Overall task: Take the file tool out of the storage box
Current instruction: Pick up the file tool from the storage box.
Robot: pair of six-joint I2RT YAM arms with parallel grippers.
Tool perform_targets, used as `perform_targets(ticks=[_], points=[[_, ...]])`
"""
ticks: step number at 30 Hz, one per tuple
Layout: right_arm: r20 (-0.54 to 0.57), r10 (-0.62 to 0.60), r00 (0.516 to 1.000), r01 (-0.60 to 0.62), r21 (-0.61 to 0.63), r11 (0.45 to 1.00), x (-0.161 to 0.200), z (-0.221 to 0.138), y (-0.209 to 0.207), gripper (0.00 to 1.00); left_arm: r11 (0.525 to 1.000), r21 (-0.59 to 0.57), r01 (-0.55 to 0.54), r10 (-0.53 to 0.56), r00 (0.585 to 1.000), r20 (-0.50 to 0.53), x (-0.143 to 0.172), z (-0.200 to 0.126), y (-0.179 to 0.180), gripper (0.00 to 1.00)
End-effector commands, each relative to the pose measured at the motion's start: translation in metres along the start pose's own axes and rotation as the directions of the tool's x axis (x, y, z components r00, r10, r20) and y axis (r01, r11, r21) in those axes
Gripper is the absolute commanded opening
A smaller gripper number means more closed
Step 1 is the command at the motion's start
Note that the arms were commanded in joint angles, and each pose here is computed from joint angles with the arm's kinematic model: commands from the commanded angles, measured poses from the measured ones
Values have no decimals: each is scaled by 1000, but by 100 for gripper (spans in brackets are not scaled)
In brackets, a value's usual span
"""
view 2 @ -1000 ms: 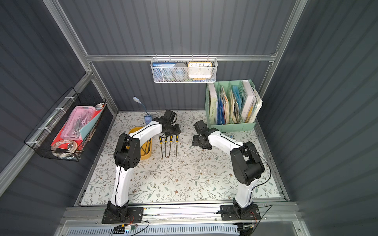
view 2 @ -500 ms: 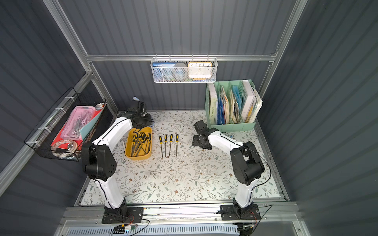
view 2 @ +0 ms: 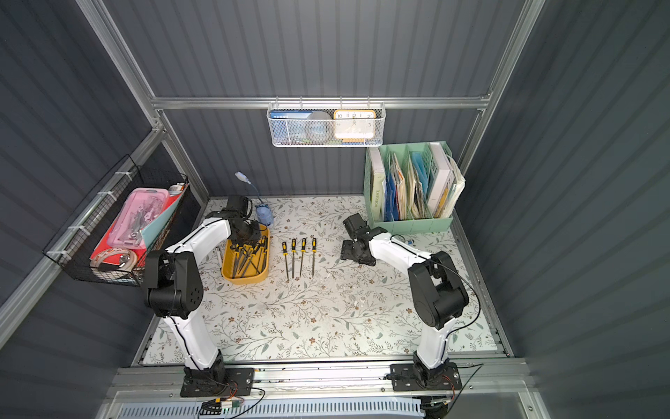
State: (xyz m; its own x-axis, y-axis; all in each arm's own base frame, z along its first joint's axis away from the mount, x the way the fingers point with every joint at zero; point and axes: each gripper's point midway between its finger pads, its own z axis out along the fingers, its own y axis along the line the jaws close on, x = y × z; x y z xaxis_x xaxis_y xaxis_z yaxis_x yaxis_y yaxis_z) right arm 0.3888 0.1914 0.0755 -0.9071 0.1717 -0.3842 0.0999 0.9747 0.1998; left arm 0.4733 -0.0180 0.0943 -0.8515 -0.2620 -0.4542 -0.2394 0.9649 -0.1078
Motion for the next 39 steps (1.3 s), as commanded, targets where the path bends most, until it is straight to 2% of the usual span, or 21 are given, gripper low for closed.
perform_targets(ticks=[1, 17, 26, 39], points=[[-24, -12, 1000, 12, 15, 1000, 8, 3, -4, 73, 999, -14, -42, 42, 999, -26, 7, 14, 6, 36], [-26, 0, 1000, 1, 26, 1000, 9, 7, -6, 74, 997, -20, -72, 69, 991, -117, 33, 46, 10, 34], [-29, 5, 1000, -4, 29, 1000, 9, 9, -6, 73, 995, -57, -78, 69, 987, -145, 43, 53, 18, 32], [-30, 8, 1000, -7, 31, 999, 11, 9, -8, 73, 996, -47, -74, 68, 990, -126, 41, 36, 17, 22]])
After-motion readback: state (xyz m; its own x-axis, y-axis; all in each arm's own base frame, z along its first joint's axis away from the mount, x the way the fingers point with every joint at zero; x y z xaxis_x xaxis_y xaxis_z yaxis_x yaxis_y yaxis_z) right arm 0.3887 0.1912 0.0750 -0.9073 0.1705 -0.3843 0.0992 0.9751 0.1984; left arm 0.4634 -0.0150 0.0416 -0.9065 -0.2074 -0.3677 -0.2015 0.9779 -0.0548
